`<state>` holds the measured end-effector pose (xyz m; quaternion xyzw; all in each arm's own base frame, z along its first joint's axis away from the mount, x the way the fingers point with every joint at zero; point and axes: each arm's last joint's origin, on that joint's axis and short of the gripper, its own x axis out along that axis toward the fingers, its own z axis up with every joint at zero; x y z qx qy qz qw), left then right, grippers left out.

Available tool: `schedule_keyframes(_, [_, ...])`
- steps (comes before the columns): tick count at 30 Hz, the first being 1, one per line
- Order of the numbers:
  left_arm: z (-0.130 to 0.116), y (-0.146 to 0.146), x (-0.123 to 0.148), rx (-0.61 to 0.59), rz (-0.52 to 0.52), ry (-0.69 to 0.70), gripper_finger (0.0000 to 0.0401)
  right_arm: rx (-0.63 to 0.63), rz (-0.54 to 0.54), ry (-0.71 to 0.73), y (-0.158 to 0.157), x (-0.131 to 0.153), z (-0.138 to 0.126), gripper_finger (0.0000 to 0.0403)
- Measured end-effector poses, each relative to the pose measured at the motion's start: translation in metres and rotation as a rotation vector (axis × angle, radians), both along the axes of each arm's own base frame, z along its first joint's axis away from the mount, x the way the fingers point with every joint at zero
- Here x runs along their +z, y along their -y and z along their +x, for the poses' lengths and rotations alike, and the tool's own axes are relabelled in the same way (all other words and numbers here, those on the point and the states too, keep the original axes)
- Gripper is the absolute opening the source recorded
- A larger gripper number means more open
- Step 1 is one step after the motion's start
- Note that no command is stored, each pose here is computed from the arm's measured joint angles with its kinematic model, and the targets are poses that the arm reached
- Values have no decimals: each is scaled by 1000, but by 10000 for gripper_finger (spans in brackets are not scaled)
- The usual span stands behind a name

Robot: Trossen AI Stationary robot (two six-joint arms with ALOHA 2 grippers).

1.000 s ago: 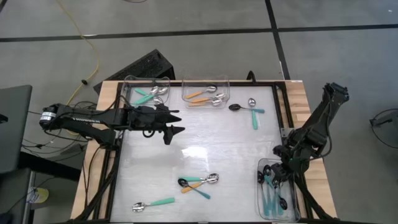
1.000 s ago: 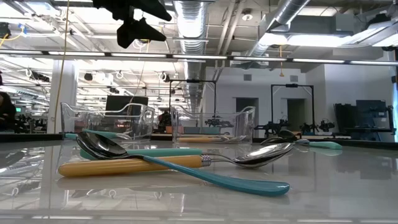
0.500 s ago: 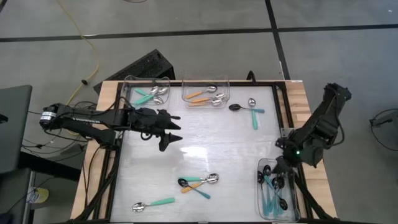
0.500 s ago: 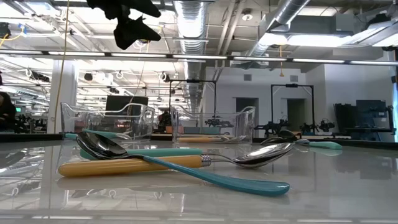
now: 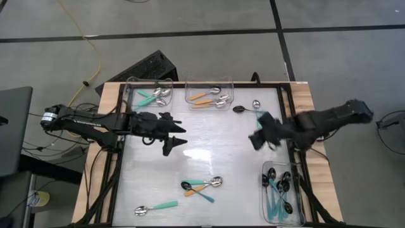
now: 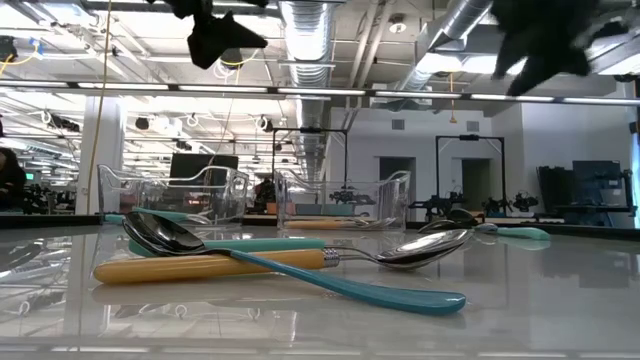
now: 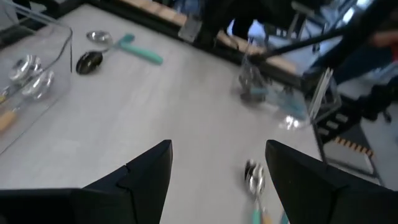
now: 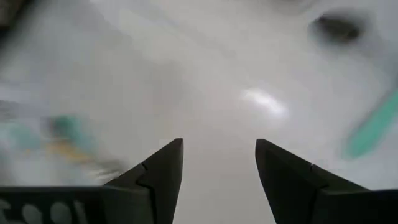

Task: Sort silverware by color (type)
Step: Put the green spoon into the top left transparent bin

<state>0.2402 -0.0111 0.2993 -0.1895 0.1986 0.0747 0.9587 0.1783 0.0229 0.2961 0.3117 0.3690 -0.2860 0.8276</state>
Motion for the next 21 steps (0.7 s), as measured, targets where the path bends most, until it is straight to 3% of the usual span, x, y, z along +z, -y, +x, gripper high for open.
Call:
schedule_keyframes(3, [1, 0, 3, 24, -26, 38, 243, 92, -104, -139, 43, -9, 12, 223])
schedule_keyframes(11, [1, 6, 2, 41, -109, 35, 243, 335, -138, -375, 153, -59, 30, 223])
schedule_keyframes(17, [-1, 16, 2, 79, -150, 33, 243, 470, -68, -505, 190, -110, 36, 223])
schedule_keyframes(21, [-2, 21, 2, 160, -142, 51, 243, 472, -168, -612, 201, -126, 42, 223])
